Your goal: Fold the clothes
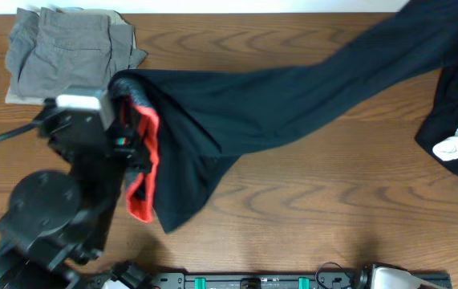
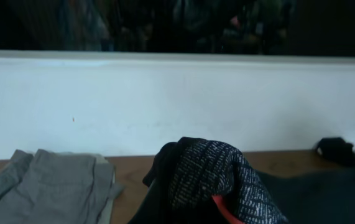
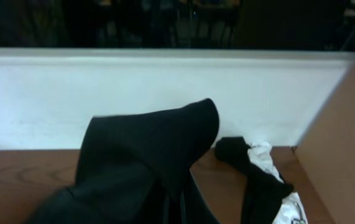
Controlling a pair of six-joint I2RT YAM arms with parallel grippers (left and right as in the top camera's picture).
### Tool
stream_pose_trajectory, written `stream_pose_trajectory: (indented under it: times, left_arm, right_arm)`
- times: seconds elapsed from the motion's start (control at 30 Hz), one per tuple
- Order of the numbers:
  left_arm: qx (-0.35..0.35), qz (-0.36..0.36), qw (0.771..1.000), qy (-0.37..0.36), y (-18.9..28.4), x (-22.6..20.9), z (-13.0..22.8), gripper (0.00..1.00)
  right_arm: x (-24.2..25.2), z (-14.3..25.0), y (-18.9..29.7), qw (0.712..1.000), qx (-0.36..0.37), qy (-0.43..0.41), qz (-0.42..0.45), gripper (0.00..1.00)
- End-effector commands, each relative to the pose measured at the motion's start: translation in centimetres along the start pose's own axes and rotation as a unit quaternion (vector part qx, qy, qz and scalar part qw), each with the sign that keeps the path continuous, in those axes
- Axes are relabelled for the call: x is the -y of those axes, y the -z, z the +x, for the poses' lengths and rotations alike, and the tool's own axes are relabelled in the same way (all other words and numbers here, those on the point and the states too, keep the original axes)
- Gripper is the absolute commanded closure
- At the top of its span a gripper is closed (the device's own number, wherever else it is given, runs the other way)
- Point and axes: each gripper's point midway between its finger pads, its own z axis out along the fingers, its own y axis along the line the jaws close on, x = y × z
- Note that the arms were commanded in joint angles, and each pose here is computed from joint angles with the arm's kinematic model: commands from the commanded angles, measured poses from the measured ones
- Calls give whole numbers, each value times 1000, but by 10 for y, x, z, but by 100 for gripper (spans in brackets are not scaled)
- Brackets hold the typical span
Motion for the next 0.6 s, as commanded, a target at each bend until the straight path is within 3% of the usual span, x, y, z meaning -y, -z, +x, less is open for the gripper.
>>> stream_pose_trajectory:
  times: [0.0, 0.27, 0.57]
  left_arm:
    - [-20, -16, 999, -19, -22, 6, 7, 94]
    - [-101, -75, 990, -66, -104, 19, 60, 94]
    - [-171, -123, 973, -91, -205, 15, 139, 94]
  right_arm:
    - [11, 24, -46, 998, -55, -3, 16, 99]
    - [19, 91, -156, 986, -168, -11, 13, 99]
    - [52, 203, -294, 965, -259, -32, 26, 99]
